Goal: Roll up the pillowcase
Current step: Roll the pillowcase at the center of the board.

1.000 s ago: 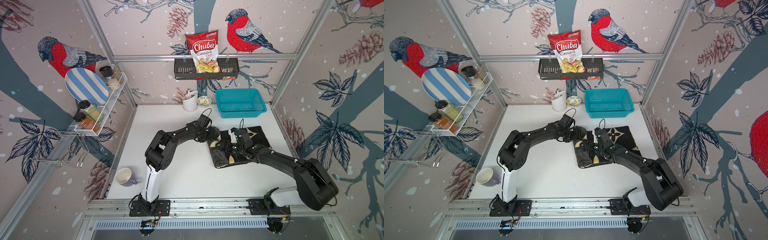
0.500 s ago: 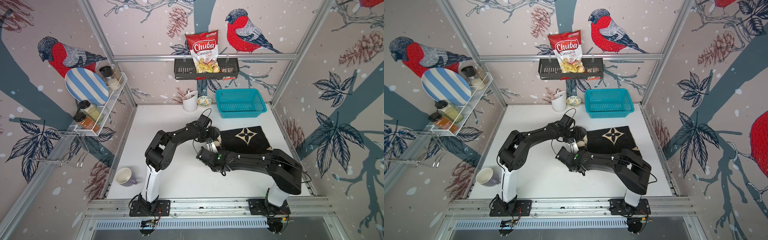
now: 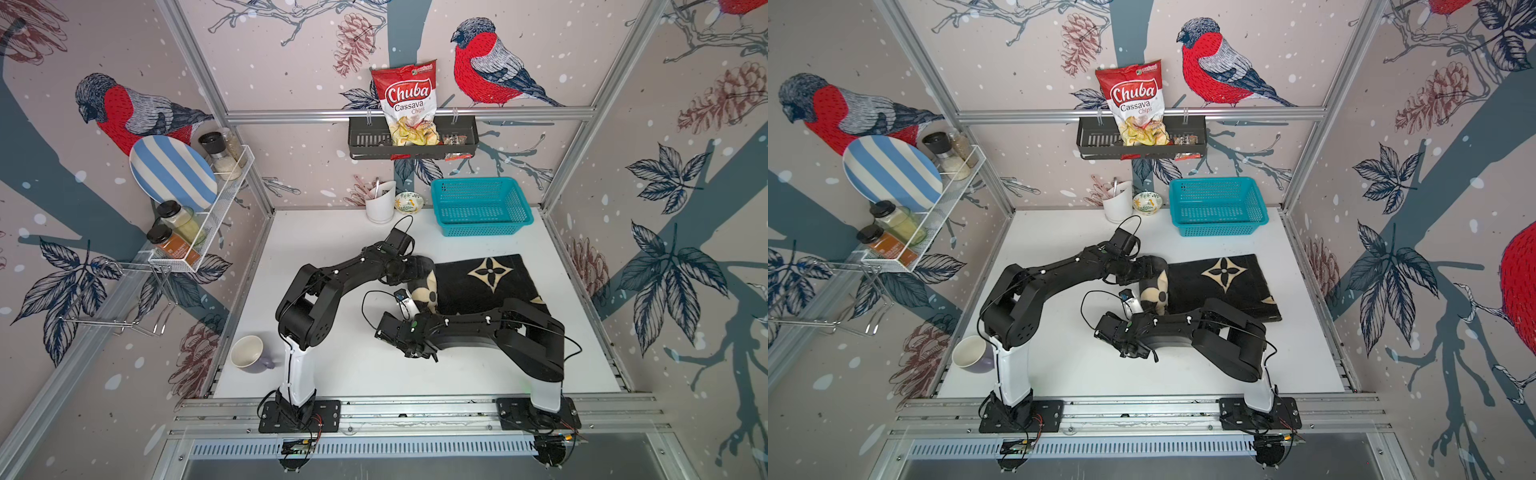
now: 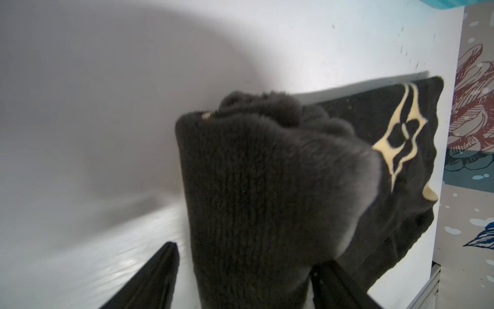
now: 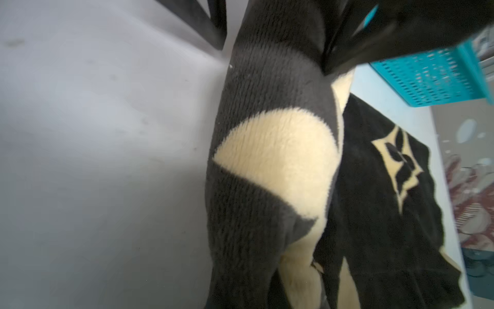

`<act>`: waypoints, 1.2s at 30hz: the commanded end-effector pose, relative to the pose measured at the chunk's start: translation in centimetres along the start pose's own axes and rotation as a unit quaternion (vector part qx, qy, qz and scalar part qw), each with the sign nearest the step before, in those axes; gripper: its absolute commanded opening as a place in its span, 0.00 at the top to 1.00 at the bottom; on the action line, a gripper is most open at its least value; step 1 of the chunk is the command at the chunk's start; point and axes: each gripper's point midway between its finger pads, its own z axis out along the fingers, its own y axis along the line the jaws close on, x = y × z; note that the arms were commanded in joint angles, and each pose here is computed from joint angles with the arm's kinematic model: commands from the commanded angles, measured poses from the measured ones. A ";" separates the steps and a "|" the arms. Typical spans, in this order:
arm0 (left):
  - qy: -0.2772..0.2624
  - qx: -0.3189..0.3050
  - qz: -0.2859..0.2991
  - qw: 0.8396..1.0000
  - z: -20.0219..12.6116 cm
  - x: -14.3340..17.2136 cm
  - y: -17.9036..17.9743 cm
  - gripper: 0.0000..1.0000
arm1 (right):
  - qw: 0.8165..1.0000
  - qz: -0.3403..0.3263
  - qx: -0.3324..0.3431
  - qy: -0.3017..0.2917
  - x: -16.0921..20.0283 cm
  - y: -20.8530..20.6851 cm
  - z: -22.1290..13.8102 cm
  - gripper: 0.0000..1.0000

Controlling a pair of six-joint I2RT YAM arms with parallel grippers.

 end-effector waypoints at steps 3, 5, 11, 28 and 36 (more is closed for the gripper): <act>-0.038 -0.025 0.004 0.999 -4.0 -2.1 2.6 0.19 | 0.979 0.087 -0.186 0.010 -2.0 4.6 -2.2 1.00; -0.048 -0.031 0.005 0.998 -5.1 -2.4 3.2 0.19 | 0.965 0.119 -0.232 0.012 -2.4 4.5 -2.5 1.00; -0.045 -0.010 0.001 0.999 -5.0 -1.8 2.9 0.19 | 0.888 0.276 -0.364 0.041 -1.6 0.7 -1.6 1.00; 0.023 0.032 0.039 0.998 3.3 1.6 -4.1 0.28 | 0.738 0.508 -0.441 0.056 3.5 -9.4 1.0 0.72; 0.046 0.007 0.048 0.998 5.5 3.0 -4.0 0.34 | 0.875 0.443 -0.189 0.039 4.9 -16.1 1.3 0.17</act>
